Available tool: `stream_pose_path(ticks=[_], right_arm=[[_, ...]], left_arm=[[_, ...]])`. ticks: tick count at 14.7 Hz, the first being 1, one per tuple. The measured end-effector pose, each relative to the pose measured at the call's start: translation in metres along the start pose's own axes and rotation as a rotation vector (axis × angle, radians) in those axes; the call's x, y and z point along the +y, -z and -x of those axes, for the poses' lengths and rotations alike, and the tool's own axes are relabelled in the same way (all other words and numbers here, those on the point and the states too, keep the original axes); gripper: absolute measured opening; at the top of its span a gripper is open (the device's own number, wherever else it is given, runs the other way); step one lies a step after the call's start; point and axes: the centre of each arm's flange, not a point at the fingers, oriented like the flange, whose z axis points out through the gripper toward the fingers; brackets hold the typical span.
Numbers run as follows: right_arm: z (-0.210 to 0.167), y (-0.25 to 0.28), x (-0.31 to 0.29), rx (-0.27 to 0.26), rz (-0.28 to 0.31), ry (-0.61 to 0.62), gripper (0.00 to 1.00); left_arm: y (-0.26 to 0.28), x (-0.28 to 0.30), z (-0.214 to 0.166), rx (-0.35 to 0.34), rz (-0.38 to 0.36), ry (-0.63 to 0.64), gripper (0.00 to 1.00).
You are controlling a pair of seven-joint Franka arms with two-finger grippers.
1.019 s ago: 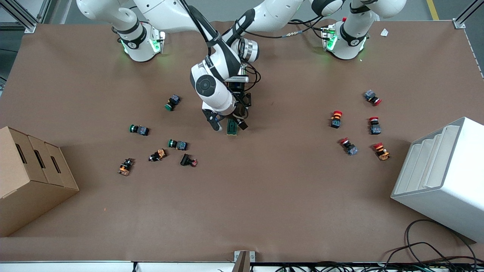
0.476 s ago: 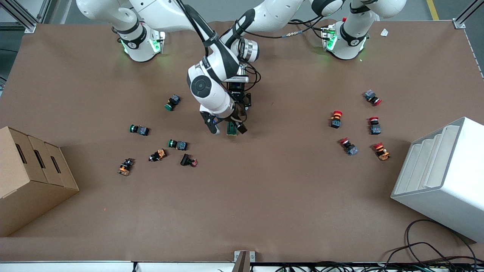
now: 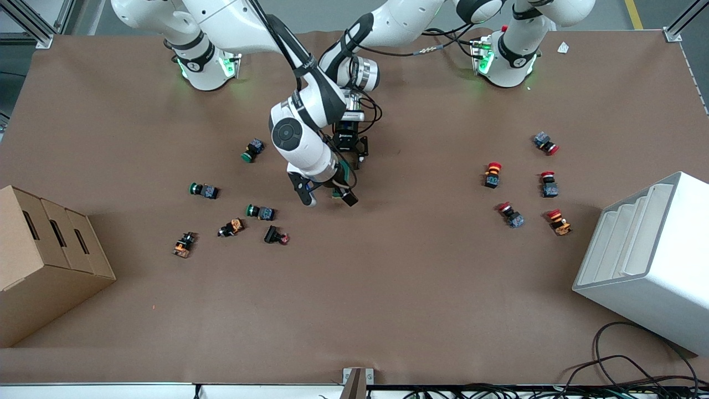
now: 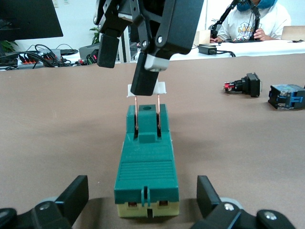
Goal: Close load switch with both arms
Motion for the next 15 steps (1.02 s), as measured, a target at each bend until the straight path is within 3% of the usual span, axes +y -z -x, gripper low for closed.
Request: stream_pose_path(ticks=[7, 15], right_arm=[[-0.014, -0.013, -0.016, 0.007, -0.011, -0.012, 1.0], [-0.016, -0.031, -0.016, 0.004, 0.023, -0.012, 1.0]], left_arm=[[0.0, 0.0, 0.0, 0.0, 0.0, 0.0, 1.0], [0.0, 0.0, 0.0, 0.0, 0.0, 0.0, 1.0]])
